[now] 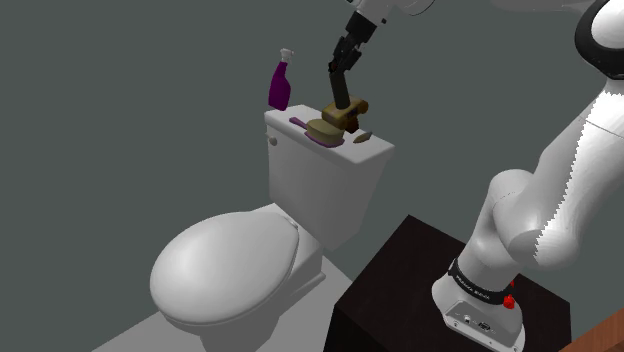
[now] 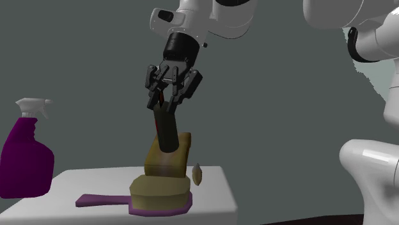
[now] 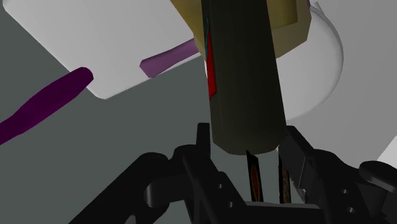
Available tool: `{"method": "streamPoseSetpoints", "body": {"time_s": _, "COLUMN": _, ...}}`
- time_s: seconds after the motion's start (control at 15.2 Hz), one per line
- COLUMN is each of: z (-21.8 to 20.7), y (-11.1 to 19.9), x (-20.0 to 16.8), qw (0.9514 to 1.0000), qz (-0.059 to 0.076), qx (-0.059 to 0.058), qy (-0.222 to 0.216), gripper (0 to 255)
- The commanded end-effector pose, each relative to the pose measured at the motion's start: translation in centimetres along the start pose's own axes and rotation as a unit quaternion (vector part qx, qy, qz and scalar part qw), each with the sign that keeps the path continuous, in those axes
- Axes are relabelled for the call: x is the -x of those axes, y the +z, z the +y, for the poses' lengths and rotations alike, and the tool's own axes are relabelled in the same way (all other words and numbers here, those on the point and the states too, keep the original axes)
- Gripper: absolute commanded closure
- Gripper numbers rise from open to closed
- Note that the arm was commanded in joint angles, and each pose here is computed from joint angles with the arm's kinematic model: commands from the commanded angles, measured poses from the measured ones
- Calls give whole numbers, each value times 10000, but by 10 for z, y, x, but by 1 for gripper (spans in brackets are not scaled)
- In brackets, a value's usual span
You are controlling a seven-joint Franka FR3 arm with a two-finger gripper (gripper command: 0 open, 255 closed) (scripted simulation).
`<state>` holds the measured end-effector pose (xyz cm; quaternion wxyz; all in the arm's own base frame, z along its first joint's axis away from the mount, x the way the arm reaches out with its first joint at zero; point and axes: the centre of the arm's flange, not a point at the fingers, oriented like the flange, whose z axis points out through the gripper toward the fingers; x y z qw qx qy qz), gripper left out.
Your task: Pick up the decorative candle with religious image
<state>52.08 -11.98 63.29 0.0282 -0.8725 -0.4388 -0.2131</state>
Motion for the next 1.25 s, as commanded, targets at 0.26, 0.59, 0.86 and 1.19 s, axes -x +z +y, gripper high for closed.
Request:
{"method": "streamPoseSetpoints", "body": {"time_s": 0.26, "z": 2, "y": -14, "x": -6, "qw": 10000, "qz": -1, "qx": -5, "qy": 0, "gripper": 255}}
{"method": "streamPoseSetpoints", "body": {"time_s": 0.59, "z": 6, "y": -38, "x": -16, "qw": 10000, "qz": -1, "qx": -5, "qy": 0, "gripper": 255}}
{"method": "streamPoseSetpoints", "body": {"time_s": 0.86, "z": 9, "y": -57, "x": -25, "qw": 10000, "qz": -1, "qx": -5, "qy": 0, "gripper": 255}}
{"method": "streamPoseSetpoints", "body": {"time_s": 1.19, "z": 11, "y": -72, "x": -31, "qw": 10000, "qz": -1, "qx": -5, "qy": 0, "gripper": 255}}
